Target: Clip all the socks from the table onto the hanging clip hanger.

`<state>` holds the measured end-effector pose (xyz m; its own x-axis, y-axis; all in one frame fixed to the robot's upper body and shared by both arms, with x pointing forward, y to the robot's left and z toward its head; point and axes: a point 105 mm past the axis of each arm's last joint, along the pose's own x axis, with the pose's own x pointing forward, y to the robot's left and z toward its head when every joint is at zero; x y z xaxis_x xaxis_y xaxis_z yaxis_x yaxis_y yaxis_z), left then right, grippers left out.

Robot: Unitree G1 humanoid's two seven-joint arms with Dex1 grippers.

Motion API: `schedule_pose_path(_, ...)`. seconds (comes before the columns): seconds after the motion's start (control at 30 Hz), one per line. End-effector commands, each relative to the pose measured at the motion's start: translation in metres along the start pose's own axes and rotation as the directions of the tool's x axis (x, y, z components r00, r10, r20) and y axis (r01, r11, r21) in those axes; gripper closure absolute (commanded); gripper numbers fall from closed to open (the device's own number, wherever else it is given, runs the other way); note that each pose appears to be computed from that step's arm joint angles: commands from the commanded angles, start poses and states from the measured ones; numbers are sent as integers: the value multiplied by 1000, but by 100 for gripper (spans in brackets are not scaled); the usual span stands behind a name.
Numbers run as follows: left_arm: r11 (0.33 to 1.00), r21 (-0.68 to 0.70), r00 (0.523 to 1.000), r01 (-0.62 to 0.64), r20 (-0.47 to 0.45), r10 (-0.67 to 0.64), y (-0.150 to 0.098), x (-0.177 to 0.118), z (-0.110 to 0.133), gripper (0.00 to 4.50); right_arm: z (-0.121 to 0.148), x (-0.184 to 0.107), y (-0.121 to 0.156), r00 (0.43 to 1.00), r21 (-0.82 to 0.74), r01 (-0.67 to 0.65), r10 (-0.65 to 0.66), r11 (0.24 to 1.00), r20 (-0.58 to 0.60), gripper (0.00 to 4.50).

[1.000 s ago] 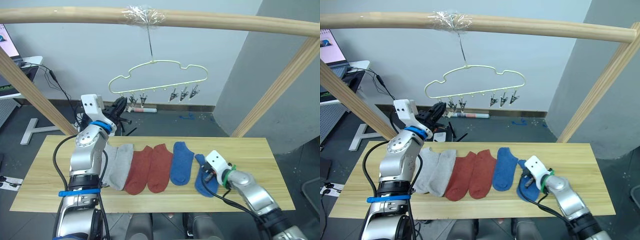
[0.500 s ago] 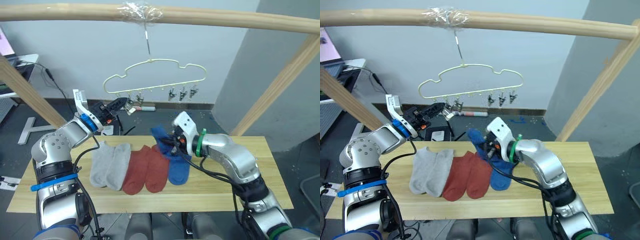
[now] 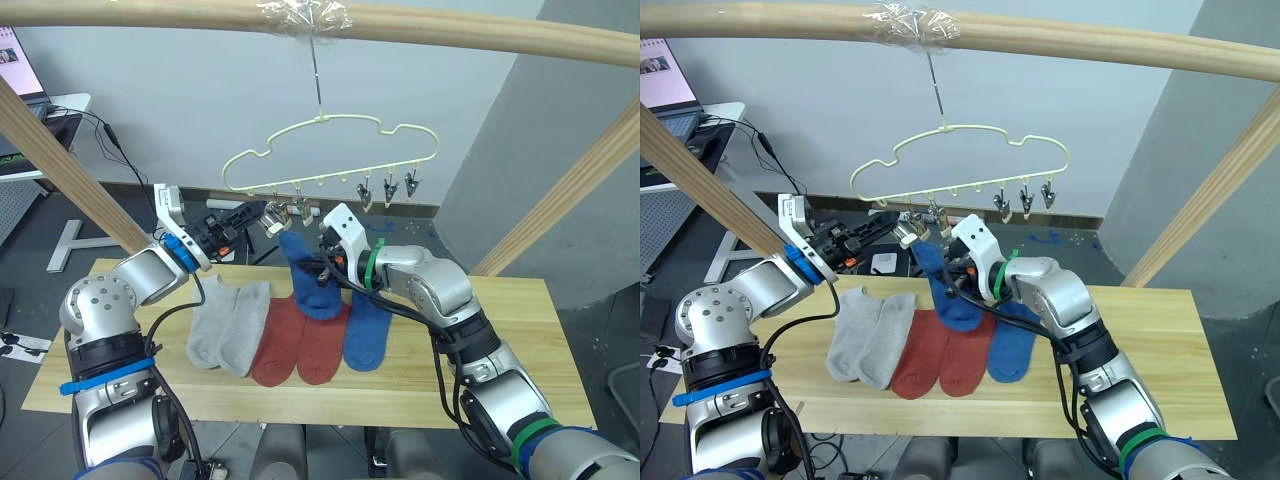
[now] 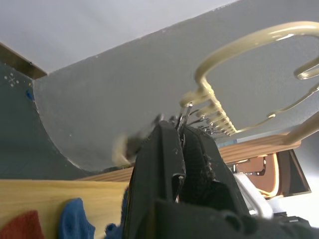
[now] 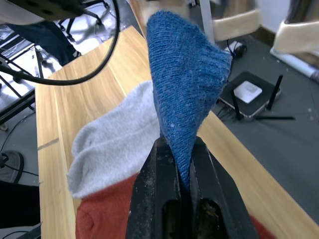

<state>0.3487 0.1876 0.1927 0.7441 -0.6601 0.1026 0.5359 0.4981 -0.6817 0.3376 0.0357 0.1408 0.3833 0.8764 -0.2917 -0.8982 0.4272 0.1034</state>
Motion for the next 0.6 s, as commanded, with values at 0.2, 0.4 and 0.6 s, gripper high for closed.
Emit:
schedule_pose_path(0.2,997,51,998,55,23,-57,-17,-2,11,450,26,3,8,996,-44,-41,44,998,75,446)
schedule_pose_path(0.4,994,93,998,63,4,-63,-18,-2,7,450,33,4,11,995,-48,-48,52,998,90,446)
schedule_pose_path(0.6,993,95,997,72,-6,-72,-17,-4,5,359,33,5,13,994,-47,-58,62,997,90,450)
